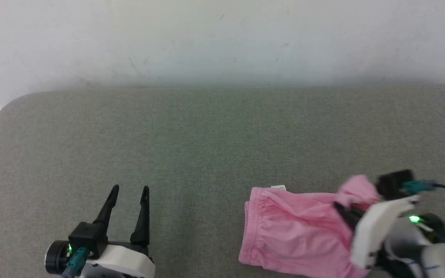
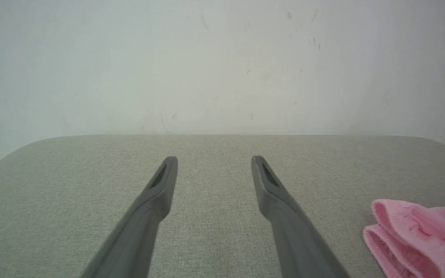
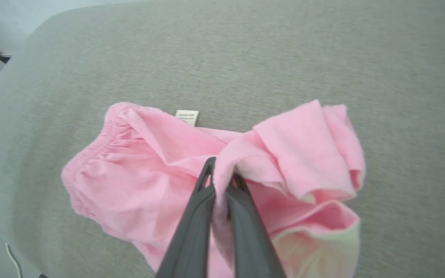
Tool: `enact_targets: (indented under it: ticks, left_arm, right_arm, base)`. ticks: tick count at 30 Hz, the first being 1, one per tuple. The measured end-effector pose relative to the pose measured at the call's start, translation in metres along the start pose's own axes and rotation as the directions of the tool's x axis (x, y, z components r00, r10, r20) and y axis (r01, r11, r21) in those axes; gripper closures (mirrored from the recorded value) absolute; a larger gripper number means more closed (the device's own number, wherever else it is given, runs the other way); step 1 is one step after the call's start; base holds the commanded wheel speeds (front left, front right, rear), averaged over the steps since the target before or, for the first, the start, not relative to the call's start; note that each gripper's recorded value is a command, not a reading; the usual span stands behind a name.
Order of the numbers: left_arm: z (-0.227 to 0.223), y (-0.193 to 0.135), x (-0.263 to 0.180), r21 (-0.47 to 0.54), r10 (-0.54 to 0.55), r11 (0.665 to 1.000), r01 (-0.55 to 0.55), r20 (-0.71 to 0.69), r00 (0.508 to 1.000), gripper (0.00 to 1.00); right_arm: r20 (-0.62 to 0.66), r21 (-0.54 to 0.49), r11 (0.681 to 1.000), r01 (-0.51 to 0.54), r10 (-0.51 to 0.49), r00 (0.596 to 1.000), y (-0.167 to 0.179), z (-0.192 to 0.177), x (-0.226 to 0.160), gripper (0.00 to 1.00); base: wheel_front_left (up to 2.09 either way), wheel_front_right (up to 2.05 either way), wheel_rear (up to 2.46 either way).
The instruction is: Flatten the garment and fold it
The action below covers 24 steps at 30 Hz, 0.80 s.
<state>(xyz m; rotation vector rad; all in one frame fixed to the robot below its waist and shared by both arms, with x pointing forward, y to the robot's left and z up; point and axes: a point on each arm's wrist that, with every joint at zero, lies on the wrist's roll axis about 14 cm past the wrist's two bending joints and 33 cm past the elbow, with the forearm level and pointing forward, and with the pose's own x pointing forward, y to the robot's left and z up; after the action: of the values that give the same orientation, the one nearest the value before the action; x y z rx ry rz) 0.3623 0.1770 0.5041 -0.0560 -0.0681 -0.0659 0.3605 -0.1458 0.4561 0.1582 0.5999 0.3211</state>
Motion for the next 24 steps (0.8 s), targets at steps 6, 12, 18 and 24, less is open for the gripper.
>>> enact_targets:
  ticks: [6,12,18,24]
  left_arm:
    - [-0.001,0.004,-0.001,-0.004,0.012,1.0,-0.012,-0.004,1.0,0.0]
    - [-0.004,0.009,-0.004,-0.02,0.044,0.999,-0.044,-0.01,0.999,0.0]
    - [-0.005,0.01,-0.003,-0.027,0.052,0.998,-0.052,-0.015,0.999,0.0]
    - [-0.004,0.006,0.002,-0.032,0.04,0.999,-0.041,-0.009,0.999,0.0]
  right_arm:
    - [-0.013,0.013,0.969,-0.245,0.245,0.969,0.093,-0.004,0.028,1.0]
    - [-0.045,-0.01,0.938,-0.347,0.347,0.937,0.133,-0.021,0.043,0.0]
    - [0.053,-0.146,0.909,-0.391,0.402,0.914,0.143,-0.004,0.037,0.0]
    - [0.344,-0.267,0.914,-0.305,0.386,0.856,0.123,0.061,0.006,0.0]
  base:
    - [0.0,0.0,0.0]
    - [0.0,0.0,0.0]
    - [0.0,0.0,0.0]
    - [0.0,0.0,0.0]
